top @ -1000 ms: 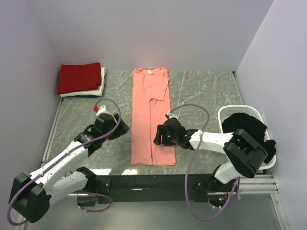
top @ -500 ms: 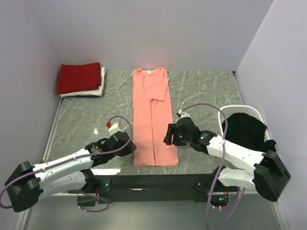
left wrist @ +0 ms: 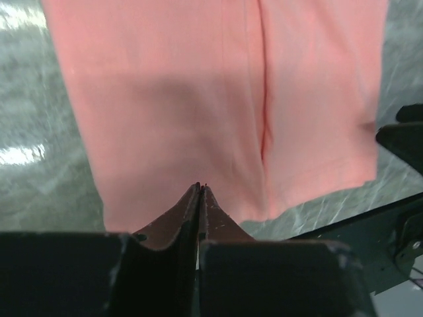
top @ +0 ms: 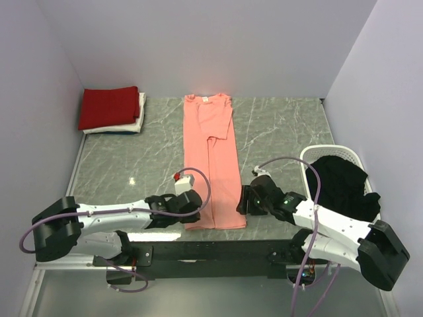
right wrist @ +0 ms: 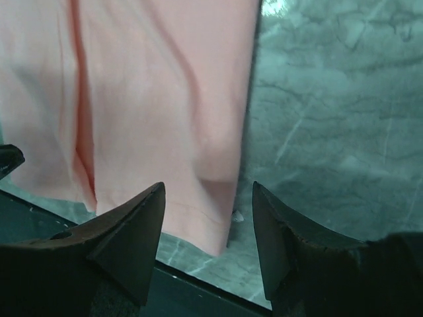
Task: Fold and stack the t-shirts
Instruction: Fold the tshirt
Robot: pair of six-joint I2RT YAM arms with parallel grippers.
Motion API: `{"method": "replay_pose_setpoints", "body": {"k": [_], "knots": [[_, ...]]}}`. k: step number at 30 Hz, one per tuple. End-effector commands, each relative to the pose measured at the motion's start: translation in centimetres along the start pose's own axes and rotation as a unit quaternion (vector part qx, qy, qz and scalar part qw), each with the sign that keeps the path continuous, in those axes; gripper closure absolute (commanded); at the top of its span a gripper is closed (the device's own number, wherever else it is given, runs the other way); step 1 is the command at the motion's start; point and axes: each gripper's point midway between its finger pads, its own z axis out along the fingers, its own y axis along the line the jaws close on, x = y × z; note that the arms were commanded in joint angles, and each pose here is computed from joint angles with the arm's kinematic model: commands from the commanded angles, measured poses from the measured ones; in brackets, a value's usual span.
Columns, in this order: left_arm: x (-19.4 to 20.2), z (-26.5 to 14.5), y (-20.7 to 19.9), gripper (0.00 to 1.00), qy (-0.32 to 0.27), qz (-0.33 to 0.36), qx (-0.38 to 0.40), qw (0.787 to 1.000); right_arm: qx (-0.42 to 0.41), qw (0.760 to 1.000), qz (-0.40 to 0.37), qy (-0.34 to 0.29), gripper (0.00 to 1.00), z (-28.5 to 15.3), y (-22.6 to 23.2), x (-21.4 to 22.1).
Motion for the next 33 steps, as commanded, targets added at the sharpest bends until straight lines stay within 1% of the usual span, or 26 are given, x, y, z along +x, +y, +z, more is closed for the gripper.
{"method": "replay_pose_setpoints", "body": {"k": [1, 2, 4, 7, 11, 15, 17, 18, 22, 23, 25, 30, 32, 33], "knots": [[1.4, 0.1, 0.7, 0.93, 0.006, -0.014, -0.013, 1.0, -0.004, 1.0, 0.008, -0.006, 0.38, -0.4, -0.3, 0.2], [2.2, 0.2, 1.3, 0.95, 0.015, -0.012, -0.018, 1.0, -0.014, 1.0, 0.012, 0.002, 0.38, -0.5, 0.0, 0.6], [3.1, 0.1, 1.6, 0.96, 0.026, -0.012, -0.022, 0.999, -0.022, 1.0, 0.017, 0.013, 0.38, -0.5, 0.1, 1.2], [3.8, -0.2, 2.1, 0.99, 0.032, -0.004, -0.032, 0.999, -0.027, 0.999, 0.029, 0.028, 0.38, -0.3, 0.0, 2.2], [4.2, -0.7, 3.2, 0.98, 0.034, -0.003, -0.036, 0.999, -0.034, 0.998, 0.043, 0.04, 0.4, -0.2, -0.1, 3.1], [4.3, -1.2, 3.1, 0.98, 0.04, 0.001, -0.029, 0.999, -0.035, 0.997, 0.05, 0.048, 0.43, -0.3, -0.2, 3.7], [3.8, -1.7, 2.6, 0.98, 0.035, -0.005, -0.021, 0.999, -0.036, 0.996, 0.056, 0.054, 0.44, -0.4, -0.3, 4.1], [3.6, -2.0, 3.0, 0.97, 0.032, -0.005, -0.028, 0.999, -0.038, 0.996, 0.058, 0.054, 0.44, -0.5, -0.4, 4.3], [2.3, -4.0, 2.9, 0.86, 0.013, -0.029, -0.009, 0.999, -0.036, 0.994, 0.075, 0.067, 0.47, -0.9, -0.9, 5.4], [2.2, -4.3, 3.0, 0.8, 0.011, -0.034, -0.007, 0.999, -0.038, 0.994, 0.083, 0.064, 0.48, -1.0, -1.0, 5.6], [2.1, -4.7, 3.5, 0.74, 0.007, -0.047, -0.004, 0.999, -0.035, 0.992, 0.099, 0.063, 0.48, -1.2, -1.3, 5.9], [2.7, -4.4, 3.6, 0.63, 0.012, -0.075, 0.015, 0.997, -0.04, 0.99, 0.126, 0.046, 0.5, -1.2, -1.7, 6.0], [3.1, -4.0, 3.5, 0.57, 0.015, -0.081, 0.026, 0.996, -0.043, 0.989, 0.137, 0.041, 0.5, -1.1, -1.8, 6.1], [3.5, -3.7, 4.1, 0.55, 0.018, -0.081, 0.023, 0.996, -0.048, 0.988, 0.14, 0.035, 0.5, -1.0, -1.6, 5.8]]}}
